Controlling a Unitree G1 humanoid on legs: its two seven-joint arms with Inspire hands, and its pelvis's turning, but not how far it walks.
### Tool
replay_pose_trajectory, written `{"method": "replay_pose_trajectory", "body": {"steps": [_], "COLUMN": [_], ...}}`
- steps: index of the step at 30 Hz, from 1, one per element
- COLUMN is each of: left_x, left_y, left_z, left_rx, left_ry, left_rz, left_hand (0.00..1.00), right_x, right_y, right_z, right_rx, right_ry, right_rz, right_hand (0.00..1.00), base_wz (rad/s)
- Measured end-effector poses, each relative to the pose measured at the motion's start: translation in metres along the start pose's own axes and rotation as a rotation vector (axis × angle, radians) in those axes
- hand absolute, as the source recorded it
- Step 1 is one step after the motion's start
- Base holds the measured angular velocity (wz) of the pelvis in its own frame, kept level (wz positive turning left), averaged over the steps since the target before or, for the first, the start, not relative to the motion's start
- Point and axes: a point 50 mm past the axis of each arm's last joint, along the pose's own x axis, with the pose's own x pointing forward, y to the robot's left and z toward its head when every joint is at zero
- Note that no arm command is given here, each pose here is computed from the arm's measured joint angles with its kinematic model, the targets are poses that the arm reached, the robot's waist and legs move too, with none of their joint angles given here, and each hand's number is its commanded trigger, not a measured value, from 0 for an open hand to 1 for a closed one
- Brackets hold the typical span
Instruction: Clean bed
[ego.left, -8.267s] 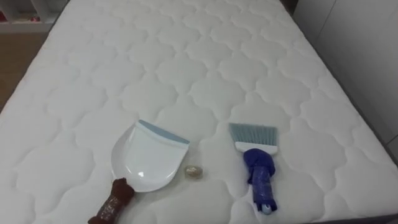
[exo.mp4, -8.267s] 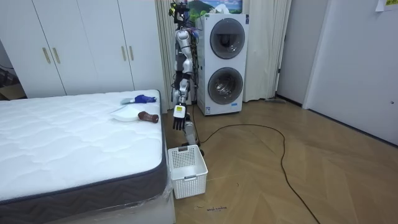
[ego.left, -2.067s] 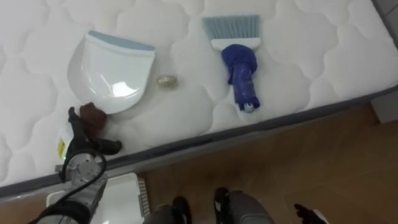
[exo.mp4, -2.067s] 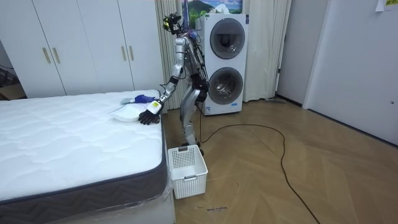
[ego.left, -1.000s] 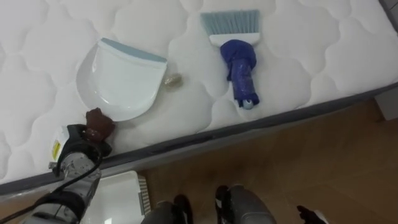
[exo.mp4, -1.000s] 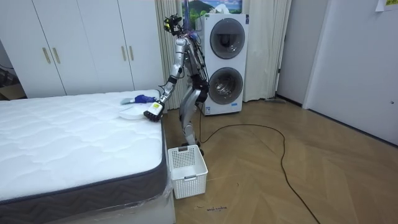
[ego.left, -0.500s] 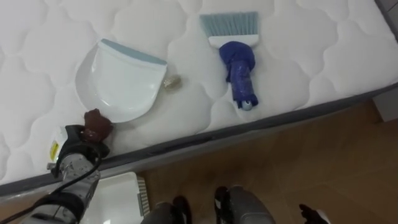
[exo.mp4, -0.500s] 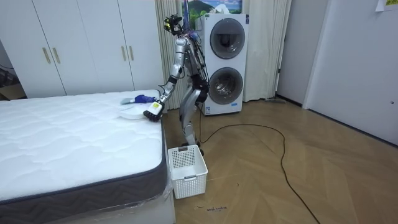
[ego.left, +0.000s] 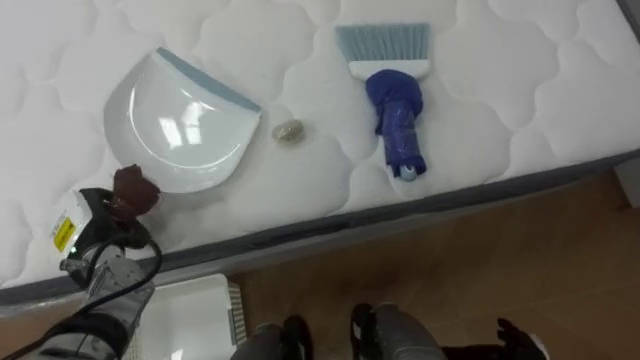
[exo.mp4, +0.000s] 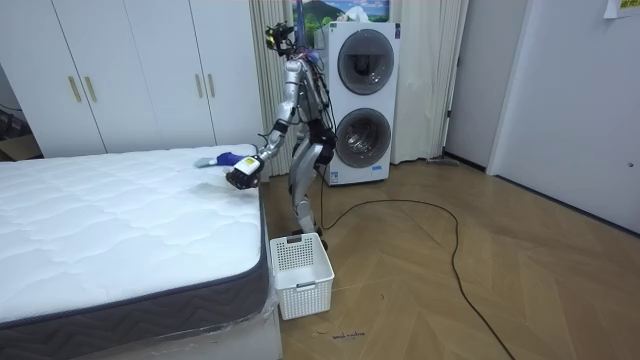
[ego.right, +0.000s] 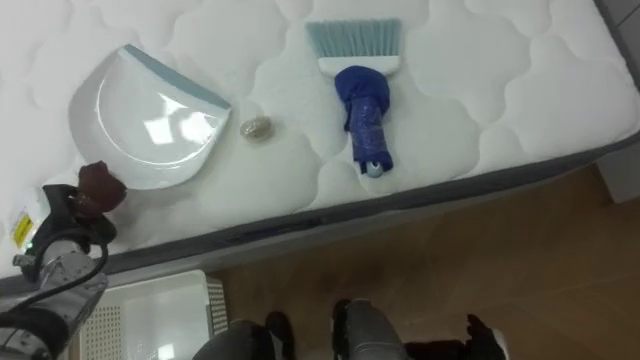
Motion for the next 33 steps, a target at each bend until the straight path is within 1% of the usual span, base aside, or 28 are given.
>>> {"method": "replay_pose_trajectory", "body": {"steps": [4, 6, 11, 13, 18, 22, 27, 30, 33], "left_x": [0.000, -0.002, -0.006, -0.010, -0.018, -0.027, -0.032, -0.034, -0.034], "left_y": [0.003, 0.003, 0.003, 0.001, -0.004, -0.008, -0.014, -0.016, -0.018], "left_z": [0.001, -0.001, -0.003, -0.005, -0.014, -0.022, -0.020, -0.021, -0.021], "left_rx": [0.011, 0.020, 0.048, 0.042, 0.065, 0.071, 0.077, 0.082, 0.083], "left_ry": [-0.051, -0.069, -0.119, -0.142, -0.172, -0.190, -0.224, -0.228, -0.230], "left_rz": [0.048, 0.065, 0.079, 0.078, 0.043, 0.012, -0.058, -0.083, -0.109], "left_hand": [1.00, 1.00, 1.00, 1.00, 1.00, 1.00, 1.00, 1.00, 1.00], "right_x": [0.002, 0.001, -0.003, -0.005, -0.014, -0.023, -0.036, -0.042, -0.044], "right_y": [0.003, 0.007, 0.013, 0.015, 0.026, 0.029, 0.034, 0.036, 0.036], "right_z": [0.021, 0.040, 0.076, 0.087, 0.120, 0.137, 0.158, 0.173, 0.178], "right_rx": [0.076, 0.111, 0.140, 0.104, 0.030, 0.012, 0.083, 0.124, 0.146], "right_ry": [-0.066, -0.130, -0.272, -0.339, -0.521, -0.638, -0.758, -0.810, -0.832], "right_rz": [-0.028, -0.042, -0.080, -0.106, -0.136, -0.166, -0.168, -0.189, -0.204], "right_hand": [0.00, 0.00, 0.00, 0.00, 0.00, 0.00, 0.00, 0.00, 0.00], "base_wz": [0.00, 0.00, 0.00, 0.00, 0.00, -0.03, 0.00, -0.07, -0.01]}}
